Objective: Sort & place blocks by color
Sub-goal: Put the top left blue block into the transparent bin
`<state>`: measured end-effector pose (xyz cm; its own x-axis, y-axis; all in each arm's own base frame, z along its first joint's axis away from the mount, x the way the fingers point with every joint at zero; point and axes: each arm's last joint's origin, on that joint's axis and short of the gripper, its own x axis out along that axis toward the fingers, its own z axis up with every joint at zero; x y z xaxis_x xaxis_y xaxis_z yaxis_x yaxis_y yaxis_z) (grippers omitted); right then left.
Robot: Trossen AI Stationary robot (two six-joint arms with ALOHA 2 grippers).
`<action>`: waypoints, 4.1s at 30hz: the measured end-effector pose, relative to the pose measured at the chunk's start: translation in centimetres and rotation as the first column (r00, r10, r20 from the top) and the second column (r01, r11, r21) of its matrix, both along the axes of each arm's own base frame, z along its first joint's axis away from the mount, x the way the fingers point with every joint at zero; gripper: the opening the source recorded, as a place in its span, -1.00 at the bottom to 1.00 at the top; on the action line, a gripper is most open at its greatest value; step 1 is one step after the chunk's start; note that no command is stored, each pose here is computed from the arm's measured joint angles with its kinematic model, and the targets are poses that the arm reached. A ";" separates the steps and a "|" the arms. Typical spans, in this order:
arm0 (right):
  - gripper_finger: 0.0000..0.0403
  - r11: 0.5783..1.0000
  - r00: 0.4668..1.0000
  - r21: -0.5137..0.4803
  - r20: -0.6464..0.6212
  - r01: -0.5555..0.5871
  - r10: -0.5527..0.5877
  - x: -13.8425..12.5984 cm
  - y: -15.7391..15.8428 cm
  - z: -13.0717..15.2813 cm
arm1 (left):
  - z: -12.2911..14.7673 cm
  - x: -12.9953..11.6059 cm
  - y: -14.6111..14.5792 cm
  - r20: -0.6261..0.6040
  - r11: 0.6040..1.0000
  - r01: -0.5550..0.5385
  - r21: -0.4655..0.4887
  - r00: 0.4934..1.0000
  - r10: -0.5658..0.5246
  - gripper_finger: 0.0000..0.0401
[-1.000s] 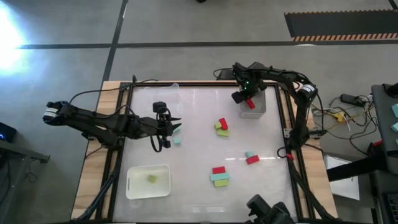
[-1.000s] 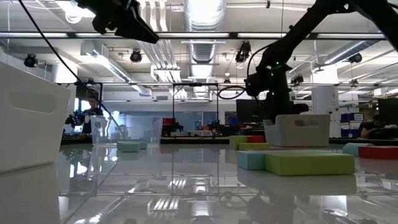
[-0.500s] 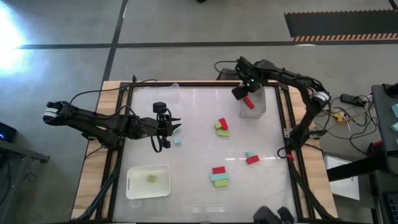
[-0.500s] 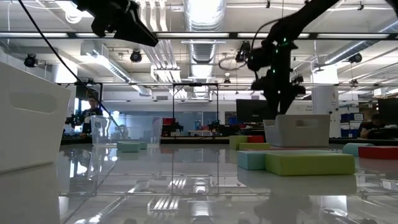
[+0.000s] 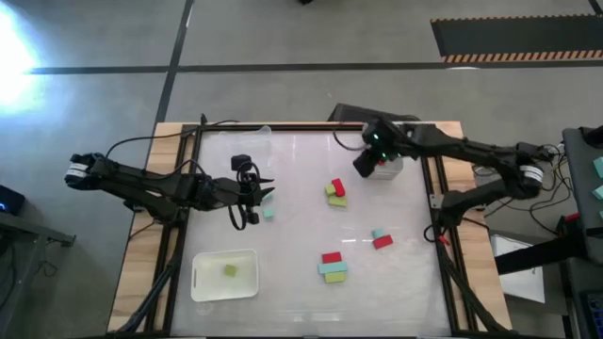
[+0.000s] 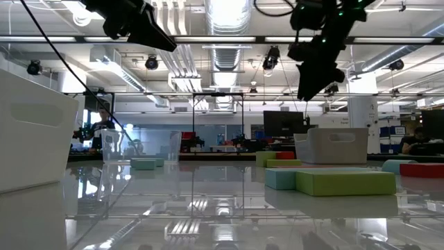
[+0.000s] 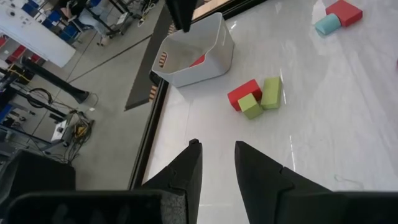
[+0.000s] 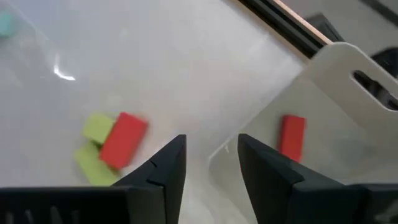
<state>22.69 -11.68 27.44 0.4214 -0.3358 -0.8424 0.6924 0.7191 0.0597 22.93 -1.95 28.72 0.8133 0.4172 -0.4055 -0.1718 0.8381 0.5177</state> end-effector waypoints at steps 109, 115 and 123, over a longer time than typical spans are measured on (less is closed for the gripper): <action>-0.71 0.649 0.647 -0.720 0.377 -0.245 0.663 -6.1 8.3 -2.2 | -15.6 0.9 5.9 -0.417 0.797 -0.446 -0.406 0.867 0.273 -0.42; -0.71 0.650 0.647 -0.719 0.379 -0.244 0.662 -6.1 8.3 -2.2 | -15.0 1.1 5.6 -0.432 0.804 -0.442 -0.397 0.863 0.262 -0.45; -0.71 0.683 0.655 -0.686 0.399 -0.251 0.642 -6.2 8.3 -2.5 | -9.1 1.1 5.1 -0.525 0.878 -0.363 -0.311 0.836 0.160 -0.45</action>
<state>16.52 -3.34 24.96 0.9606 -0.2536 -0.1139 0.2310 0.9560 -0.1811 24.05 3.12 19.67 0.3620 0.3137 -0.8778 -0.2348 0.9420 0.2398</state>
